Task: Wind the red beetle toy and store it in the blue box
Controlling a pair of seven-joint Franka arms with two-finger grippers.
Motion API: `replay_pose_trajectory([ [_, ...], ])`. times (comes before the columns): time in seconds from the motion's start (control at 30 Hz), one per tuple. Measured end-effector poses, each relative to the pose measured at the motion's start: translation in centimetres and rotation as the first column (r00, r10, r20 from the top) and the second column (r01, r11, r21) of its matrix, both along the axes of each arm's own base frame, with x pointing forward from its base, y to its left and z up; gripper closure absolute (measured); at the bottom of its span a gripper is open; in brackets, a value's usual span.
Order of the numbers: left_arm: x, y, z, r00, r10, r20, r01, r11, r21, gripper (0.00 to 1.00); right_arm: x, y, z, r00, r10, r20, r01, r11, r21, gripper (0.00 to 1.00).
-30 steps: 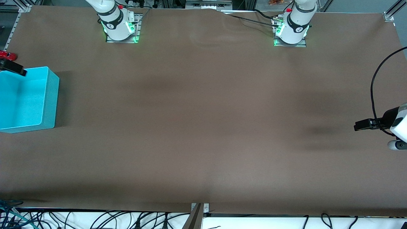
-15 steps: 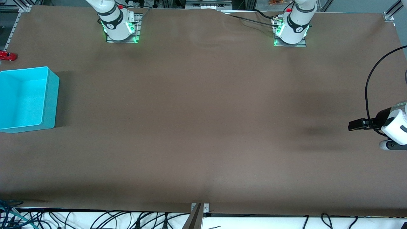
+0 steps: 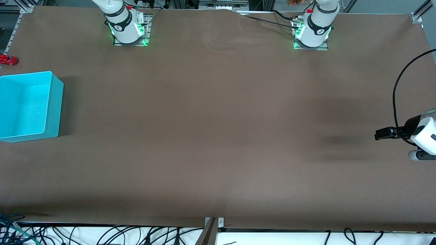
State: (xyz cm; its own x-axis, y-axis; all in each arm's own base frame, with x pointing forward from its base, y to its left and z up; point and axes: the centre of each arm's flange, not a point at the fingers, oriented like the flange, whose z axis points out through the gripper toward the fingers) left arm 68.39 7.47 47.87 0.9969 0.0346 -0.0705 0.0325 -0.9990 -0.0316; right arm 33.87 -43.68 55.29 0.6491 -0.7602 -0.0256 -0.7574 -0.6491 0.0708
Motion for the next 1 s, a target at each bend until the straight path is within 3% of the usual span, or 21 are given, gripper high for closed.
replay_pose_trajectory([
  [0.23, 0.0, -0.1, 0.0, 1.000, -0.001, 0.000, 0.001, 1.000, 0.000, 0.00, -0.2, -0.6, 1.3, 0.999, -0.014, 0.040, 0.016, 0.999, -0.039, 0.00],
  [0.57, 0.1, -0.6, 0.0, 1.000, -0.009, 0.000, 0.009, 1.000, -0.001, 0.00, -1.5, -2.7, 3.9, 0.990, -0.035, 0.140, 0.055, 0.988, -0.147, 0.00],
  [0.9, 0.1, -1.3, 0.0, 1.000, -0.020, -0.002, 0.020, 1.000, -0.001, 0.00, -7.3, -6.8, 4.1, 0.967, -0.182, 0.178, 0.213, 0.962, -0.169, 0.00],
  [1.0, 0.1, -1.4, 0.0, 1.000, -0.021, -0.003, 0.021, 1.000, 0.000, 0.00, -7.9, -7.0, 4.5, 0.958, -0.207, 0.197, 0.241, 0.956, -0.170, 0.00],
])
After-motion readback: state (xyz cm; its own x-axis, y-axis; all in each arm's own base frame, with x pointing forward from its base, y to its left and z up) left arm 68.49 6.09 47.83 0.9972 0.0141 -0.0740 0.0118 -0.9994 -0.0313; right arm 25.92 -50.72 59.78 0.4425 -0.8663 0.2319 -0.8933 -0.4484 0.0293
